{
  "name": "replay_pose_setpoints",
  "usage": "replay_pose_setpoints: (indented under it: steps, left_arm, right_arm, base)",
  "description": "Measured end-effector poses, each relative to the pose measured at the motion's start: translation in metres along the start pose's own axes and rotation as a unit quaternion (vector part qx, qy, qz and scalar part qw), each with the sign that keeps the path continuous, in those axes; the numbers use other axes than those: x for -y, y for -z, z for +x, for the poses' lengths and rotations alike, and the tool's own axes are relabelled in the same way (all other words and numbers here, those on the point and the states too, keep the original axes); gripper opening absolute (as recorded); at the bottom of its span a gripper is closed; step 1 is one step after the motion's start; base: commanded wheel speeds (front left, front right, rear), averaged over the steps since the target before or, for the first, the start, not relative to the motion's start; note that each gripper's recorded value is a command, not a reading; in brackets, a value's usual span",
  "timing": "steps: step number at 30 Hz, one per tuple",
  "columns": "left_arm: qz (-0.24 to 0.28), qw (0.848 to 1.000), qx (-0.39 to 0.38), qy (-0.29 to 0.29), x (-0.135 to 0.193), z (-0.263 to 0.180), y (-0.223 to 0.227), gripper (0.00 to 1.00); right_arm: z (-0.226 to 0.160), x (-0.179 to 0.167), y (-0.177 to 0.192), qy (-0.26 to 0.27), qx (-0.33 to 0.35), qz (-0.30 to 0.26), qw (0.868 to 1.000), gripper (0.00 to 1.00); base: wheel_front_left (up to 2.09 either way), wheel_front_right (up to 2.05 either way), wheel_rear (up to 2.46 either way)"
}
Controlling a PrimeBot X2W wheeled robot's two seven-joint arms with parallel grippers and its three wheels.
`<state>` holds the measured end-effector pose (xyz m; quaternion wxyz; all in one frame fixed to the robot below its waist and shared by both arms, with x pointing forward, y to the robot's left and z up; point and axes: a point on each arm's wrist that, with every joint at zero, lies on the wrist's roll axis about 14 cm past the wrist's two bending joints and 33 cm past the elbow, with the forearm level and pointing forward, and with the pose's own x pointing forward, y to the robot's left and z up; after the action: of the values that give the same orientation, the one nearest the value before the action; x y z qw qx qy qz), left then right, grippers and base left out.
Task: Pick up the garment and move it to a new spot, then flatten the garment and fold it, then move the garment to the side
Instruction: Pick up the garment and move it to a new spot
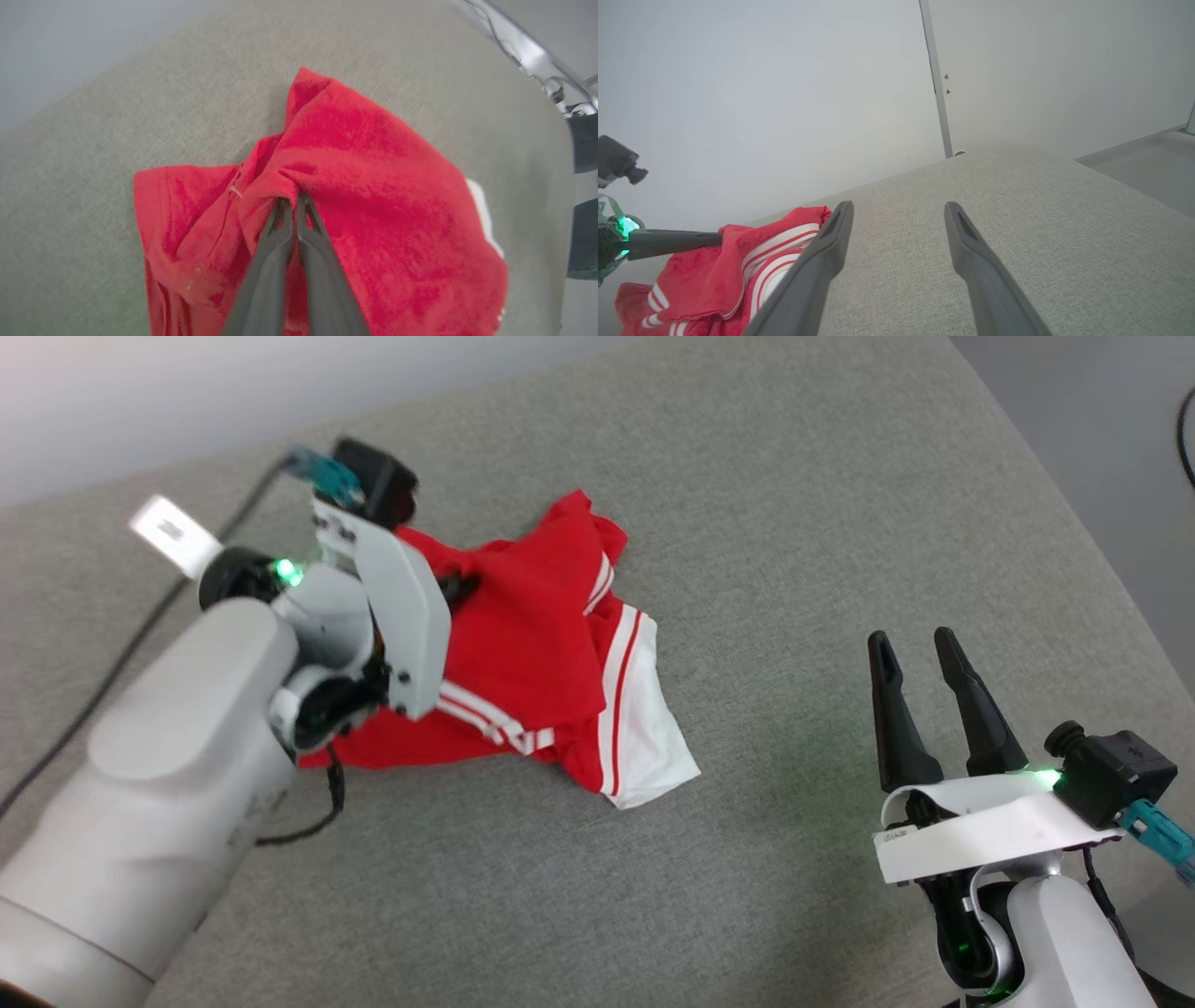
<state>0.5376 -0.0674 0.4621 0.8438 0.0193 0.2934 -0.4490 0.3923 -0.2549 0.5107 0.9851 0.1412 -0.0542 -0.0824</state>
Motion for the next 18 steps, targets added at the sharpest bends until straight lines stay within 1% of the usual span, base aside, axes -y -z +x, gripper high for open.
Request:
replay_pose_setpoints:
  steps: [5, 12, 15, 18]
  left_arm:
    - [0.047, 0.996, -0.082, -0.004, -0.005, 0.016, 0.047, 0.0]
    - [0.11, 0.984, -0.138, -0.014, -0.017, 0.03, 0.072, 0.0]
    - [0.123, 0.981, -0.149, -0.01, -0.018, 0.036, 0.08, 0.0]
    - [0.119, 0.981, -0.153, -0.005, -0.017, 0.041, 0.084, 0.0]
  right_arm:
    - [0.0, 0.005, 0.007, 0.009, -0.011, 0.002, 1.0, 1.0]
    - [0.009, 0.0, 0.013, 0.001, -0.016, 0.005, 1.0, 1.0]
    - [0.012, -0.001, 0.017, -0.002, -0.021, 0.003, 1.0, 1.0]
    - [0.012, -0.001, 0.02, -0.002, -0.025, 0.0, 1.0, 1.0]
  base:
    - [0.0, 0.0, 0.0]
    - [0.0, 0.0, 0.0]
    - [0.0, 0.0, 0.0]
    - [0.0, 0.0, 0.0]
